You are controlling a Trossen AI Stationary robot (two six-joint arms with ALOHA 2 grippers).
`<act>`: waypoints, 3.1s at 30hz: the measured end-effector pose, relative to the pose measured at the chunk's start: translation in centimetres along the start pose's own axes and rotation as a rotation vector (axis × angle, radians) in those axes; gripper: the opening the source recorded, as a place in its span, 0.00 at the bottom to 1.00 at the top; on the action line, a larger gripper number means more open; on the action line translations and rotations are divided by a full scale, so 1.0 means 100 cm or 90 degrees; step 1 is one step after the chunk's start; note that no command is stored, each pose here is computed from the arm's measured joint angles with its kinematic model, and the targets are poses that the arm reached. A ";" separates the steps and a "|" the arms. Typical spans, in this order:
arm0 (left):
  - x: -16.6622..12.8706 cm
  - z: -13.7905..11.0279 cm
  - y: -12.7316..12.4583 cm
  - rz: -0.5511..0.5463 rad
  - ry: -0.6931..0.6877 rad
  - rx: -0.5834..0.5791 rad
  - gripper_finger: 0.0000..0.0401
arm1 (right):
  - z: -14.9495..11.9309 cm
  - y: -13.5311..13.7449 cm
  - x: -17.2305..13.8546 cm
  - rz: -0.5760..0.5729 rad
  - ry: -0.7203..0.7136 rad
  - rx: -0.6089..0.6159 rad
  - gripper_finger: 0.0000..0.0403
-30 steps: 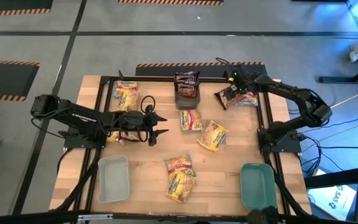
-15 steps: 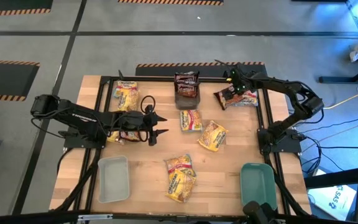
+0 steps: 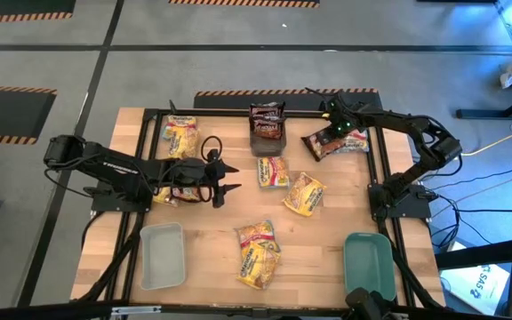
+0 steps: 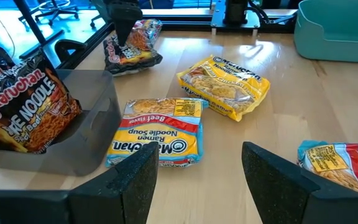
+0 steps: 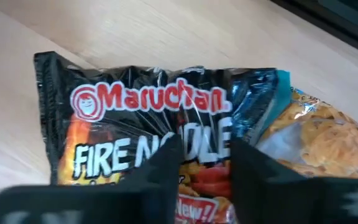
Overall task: Sort Maruchan noodles
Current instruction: Put the top black noodle pack into the black bin, then put the right black noodle pack into the black bin
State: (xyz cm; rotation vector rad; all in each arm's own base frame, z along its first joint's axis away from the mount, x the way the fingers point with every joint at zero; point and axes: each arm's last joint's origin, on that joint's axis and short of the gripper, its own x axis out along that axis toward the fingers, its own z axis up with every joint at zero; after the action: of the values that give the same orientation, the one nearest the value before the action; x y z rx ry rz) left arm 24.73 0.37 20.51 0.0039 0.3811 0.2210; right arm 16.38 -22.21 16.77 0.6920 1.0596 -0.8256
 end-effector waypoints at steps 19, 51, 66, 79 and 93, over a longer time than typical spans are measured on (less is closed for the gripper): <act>0.000 0.000 0.000 0.000 0.000 -0.005 0.56 | -0.006 0.018 -0.027 0.004 -0.033 -0.096 0.00; 0.021 0.004 -0.004 0.021 -0.105 -0.073 0.56 | -0.054 0.083 -0.010 -0.071 -0.126 -0.179 0.52; 0.022 0.002 -0.004 0.025 -0.096 -0.074 0.56 | -0.072 0.101 0.002 0.023 -0.015 -0.191 0.44; 0.022 0.002 -0.004 0.025 -0.096 -0.074 0.56 | -0.080 0.125 -0.005 0.042 -0.014 -0.207 0.43; 0.022 0.002 -0.004 0.025 -0.096 -0.074 0.56 | -0.077 0.129 -0.008 0.017 -0.040 -0.211 0.43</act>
State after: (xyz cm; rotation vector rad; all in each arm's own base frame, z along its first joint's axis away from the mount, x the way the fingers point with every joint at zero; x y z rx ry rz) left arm 26.91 0.49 19.84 -0.0855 0.2180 0.2803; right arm 23.55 -8.96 16.15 0.3963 1.0959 -0.6245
